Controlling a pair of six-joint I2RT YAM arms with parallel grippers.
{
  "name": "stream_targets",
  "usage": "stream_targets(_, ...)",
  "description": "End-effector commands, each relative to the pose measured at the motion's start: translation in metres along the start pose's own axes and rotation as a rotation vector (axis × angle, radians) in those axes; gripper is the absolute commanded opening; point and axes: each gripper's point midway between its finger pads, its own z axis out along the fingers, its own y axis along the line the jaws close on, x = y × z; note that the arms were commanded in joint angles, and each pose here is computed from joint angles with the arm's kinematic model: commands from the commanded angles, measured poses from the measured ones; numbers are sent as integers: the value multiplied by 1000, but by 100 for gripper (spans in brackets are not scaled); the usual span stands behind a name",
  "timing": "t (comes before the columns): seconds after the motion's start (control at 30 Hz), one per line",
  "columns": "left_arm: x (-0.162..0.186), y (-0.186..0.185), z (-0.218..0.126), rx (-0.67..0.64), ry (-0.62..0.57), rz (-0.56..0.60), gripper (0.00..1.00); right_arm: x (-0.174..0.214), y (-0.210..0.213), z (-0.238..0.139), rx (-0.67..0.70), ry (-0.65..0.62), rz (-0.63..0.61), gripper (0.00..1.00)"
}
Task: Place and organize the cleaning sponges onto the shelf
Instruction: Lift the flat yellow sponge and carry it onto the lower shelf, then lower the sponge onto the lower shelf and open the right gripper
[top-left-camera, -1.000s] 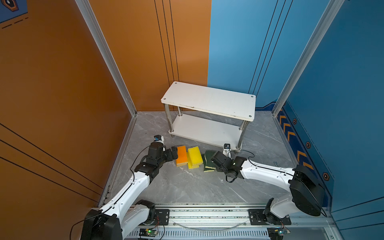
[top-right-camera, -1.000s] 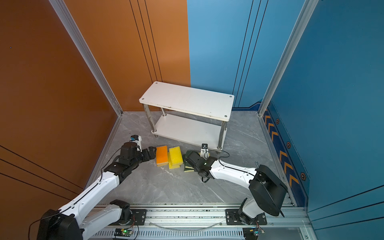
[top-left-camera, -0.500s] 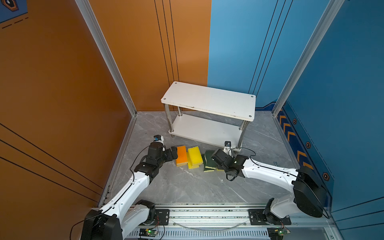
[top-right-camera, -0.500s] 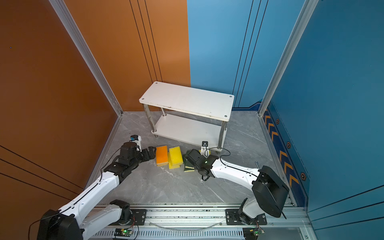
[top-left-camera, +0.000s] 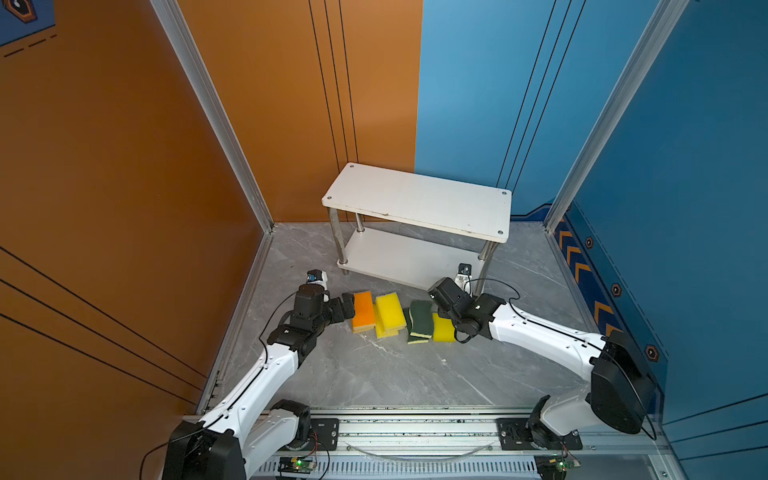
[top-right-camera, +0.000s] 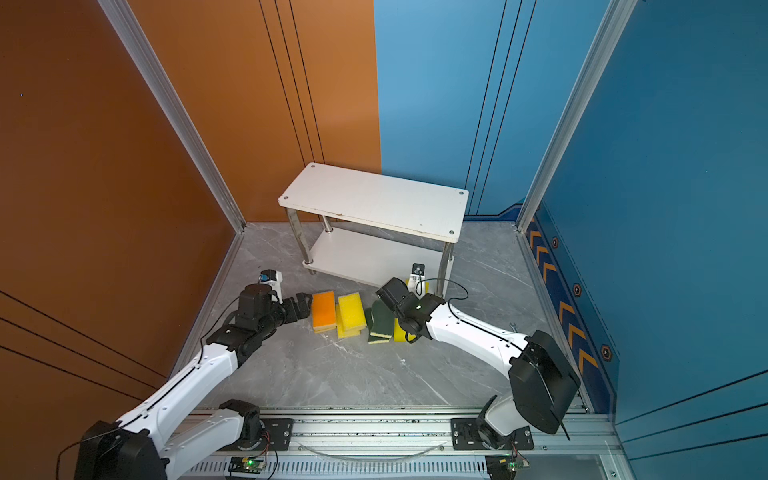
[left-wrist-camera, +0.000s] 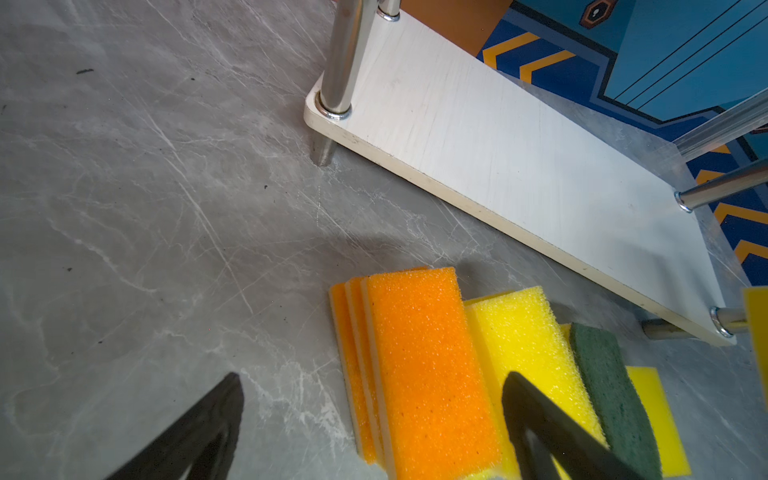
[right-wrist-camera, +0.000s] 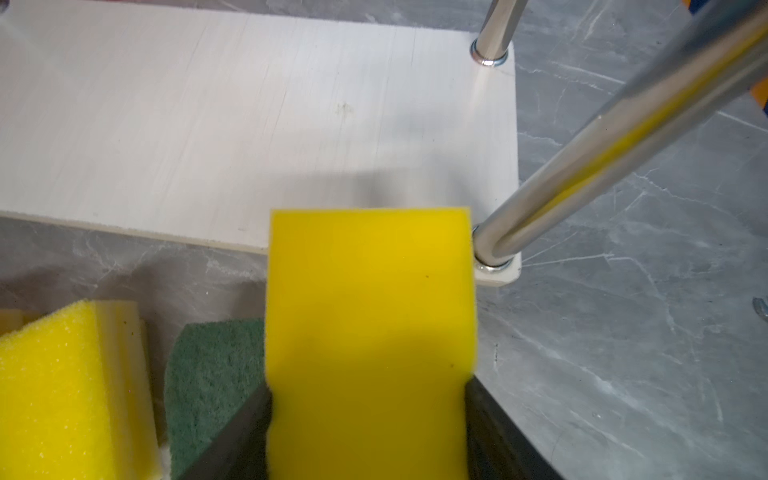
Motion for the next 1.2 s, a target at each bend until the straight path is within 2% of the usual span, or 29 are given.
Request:
stream_targets(0.0,-9,-5,-5,24,-10,15,98,-16,-2,3,50,-60,24,64)
stream_targets(0.43,-8,-1,-6,27,-21,3,98,-41,3,31,125,-105,100,65)
stream_targets(0.87,-14,-1,-7,41,-27,-10,98,-43,14,58,128,-76,120,65)
stream_targets(0.9,-14,-1,-7,40,-27,-10,98,-49,3,65,152,-75,139,65)
stream_targets(1.17,-15,1,-7,35,-28,-16,98,-45,0,77,168,-58,139,65)
